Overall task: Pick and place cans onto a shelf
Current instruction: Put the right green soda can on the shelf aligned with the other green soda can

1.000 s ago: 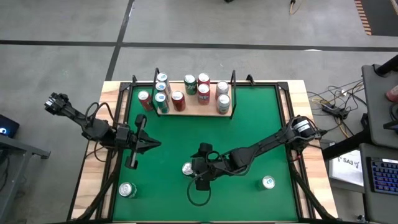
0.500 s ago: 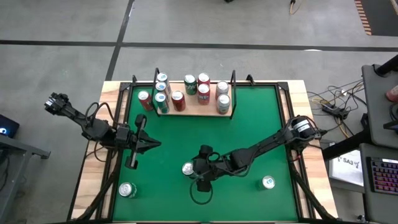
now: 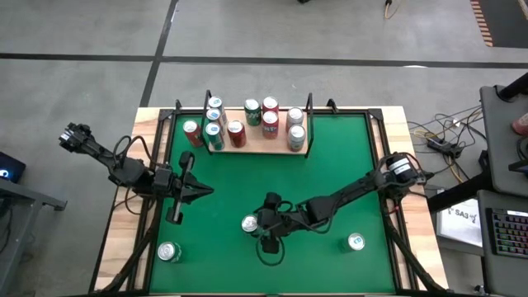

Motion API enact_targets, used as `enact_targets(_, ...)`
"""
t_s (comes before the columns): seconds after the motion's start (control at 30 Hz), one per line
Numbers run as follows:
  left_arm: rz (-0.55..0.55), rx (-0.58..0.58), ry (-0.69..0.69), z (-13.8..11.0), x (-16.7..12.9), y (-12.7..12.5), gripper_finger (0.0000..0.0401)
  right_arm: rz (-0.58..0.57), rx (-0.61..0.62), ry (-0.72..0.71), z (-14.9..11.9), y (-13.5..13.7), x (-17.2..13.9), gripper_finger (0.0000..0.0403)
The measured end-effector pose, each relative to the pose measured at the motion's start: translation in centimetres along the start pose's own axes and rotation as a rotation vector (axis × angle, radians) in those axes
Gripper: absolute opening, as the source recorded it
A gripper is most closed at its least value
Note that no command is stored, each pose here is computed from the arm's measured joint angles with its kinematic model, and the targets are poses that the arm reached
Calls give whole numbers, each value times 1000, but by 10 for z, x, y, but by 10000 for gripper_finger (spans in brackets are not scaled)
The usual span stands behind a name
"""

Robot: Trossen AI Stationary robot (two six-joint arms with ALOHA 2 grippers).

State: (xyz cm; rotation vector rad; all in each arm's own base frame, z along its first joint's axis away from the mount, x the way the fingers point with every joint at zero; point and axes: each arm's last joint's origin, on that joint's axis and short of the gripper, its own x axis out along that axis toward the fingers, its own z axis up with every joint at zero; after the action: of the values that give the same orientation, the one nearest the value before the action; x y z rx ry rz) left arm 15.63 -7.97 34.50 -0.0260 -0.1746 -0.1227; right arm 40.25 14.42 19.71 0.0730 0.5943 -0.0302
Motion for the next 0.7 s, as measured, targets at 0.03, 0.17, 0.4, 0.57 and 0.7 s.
enact_targets(0.03, 0, 0, 0, 0, 0, 0, 0, -1, 2, -2, -1, -1, 1, 358)
enact_targets(0.17, 0, 0, 0, 0, 0, 0, 0, -5, 7, -7, -1, -5, 2, 358)
enact_targets(0.4, 0, 0, 0, 0, 0, 0, 0, -10, -6, -7, 0, -8, 3, 343)
enact_targets(0.57, 0, 0, 0, 0, 0, 0, 0, 28, -7, -21, -1, -8, 9, 328)
enact_targets(0.7, 0, 1, 1, 0, 0, 0, 0, 53, -16, -52, -6, -7, 24, 327)
